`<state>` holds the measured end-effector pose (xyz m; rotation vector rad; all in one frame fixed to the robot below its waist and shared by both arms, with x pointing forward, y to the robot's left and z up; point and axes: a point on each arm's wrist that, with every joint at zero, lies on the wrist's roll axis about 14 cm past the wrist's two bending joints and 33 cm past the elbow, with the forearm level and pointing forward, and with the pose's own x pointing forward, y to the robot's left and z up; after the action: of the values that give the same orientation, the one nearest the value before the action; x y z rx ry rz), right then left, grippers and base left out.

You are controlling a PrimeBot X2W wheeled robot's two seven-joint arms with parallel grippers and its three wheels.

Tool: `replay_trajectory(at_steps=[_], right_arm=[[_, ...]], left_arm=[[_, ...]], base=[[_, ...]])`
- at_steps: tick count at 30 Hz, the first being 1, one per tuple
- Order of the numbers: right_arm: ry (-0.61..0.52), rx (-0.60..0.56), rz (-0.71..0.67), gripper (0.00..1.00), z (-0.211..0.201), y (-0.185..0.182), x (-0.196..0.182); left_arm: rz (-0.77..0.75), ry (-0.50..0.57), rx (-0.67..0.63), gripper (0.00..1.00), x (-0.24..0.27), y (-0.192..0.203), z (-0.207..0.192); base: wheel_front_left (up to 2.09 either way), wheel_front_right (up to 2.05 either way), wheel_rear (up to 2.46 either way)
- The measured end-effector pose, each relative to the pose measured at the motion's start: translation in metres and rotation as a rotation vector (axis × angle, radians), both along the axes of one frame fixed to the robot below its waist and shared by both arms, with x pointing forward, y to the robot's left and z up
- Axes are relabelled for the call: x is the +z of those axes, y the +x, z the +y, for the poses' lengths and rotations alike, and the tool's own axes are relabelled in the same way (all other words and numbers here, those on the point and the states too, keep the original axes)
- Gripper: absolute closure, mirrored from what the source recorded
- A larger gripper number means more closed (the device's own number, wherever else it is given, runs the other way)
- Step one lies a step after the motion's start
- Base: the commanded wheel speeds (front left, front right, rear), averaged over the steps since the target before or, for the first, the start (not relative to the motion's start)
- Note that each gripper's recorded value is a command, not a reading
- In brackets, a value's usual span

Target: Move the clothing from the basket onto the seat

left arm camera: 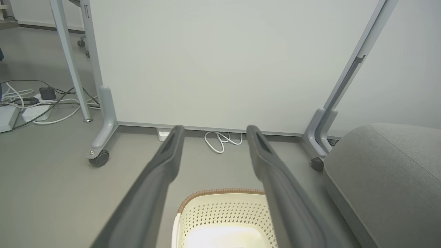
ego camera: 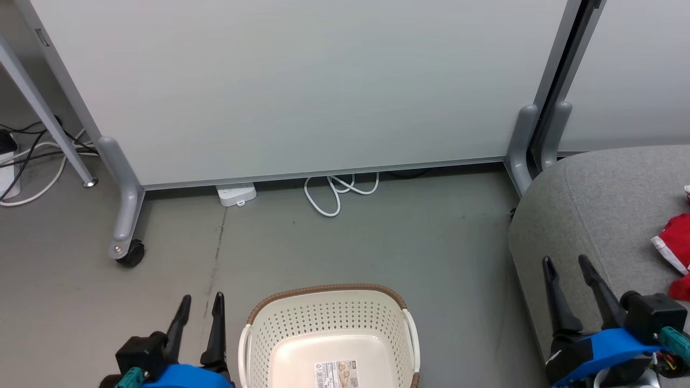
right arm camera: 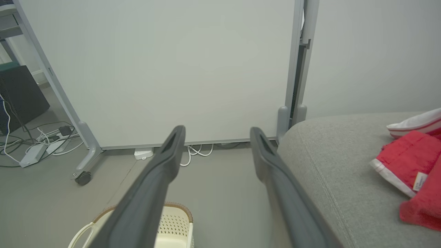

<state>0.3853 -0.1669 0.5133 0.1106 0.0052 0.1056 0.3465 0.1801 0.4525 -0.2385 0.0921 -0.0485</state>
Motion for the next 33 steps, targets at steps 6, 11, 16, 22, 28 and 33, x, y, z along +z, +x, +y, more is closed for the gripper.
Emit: replay_trajectory(at_steps=[6,11,16,22,28,33], right_arm=[[0.008,-0.003,0.074,1.00,0.000,-0.005,-0.023],[0.015,-0.007,0.145,1.00,0.001,-0.013,-0.045],[0.103,-0.023,0.162,1.00,-0.002,-0.014,-0.048],[0.217,-0.041,0.172,1.00,-0.004,-0.015,-0.048],[0.322,-0.058,0.177,1.00,-0.006,-0.014,-0.047],[0.405,-0.069,0.182,1.00,-0.007,-0.014,-0.047]], left_arm=[[0.100,-0.014,0.004,1.00,-0.030,-0.019,-0.003],[0.168,-0.020,0.010,1.00,-0.050,-0.034,-0.003],[0.188,-0.097,0.042,1.00,-0.052,-0.034,-0.001],[0.189,-0.195,0.088,1.00,-0.049,-0.030,0.005],[0.177,-0.288,0.119,1.00,-0.042,-0.024,0.008],[0.174,-0.361,0.145,1.00,-0.039,-0.021,0.012]], base=[[0.00,0.00,0.00],[0.00,0.00,0.00],[0.00,0.00,0.00],[0.00,0.00,0.00],[0.00,0.00,0.00],[0.00,0.00,0.00]])
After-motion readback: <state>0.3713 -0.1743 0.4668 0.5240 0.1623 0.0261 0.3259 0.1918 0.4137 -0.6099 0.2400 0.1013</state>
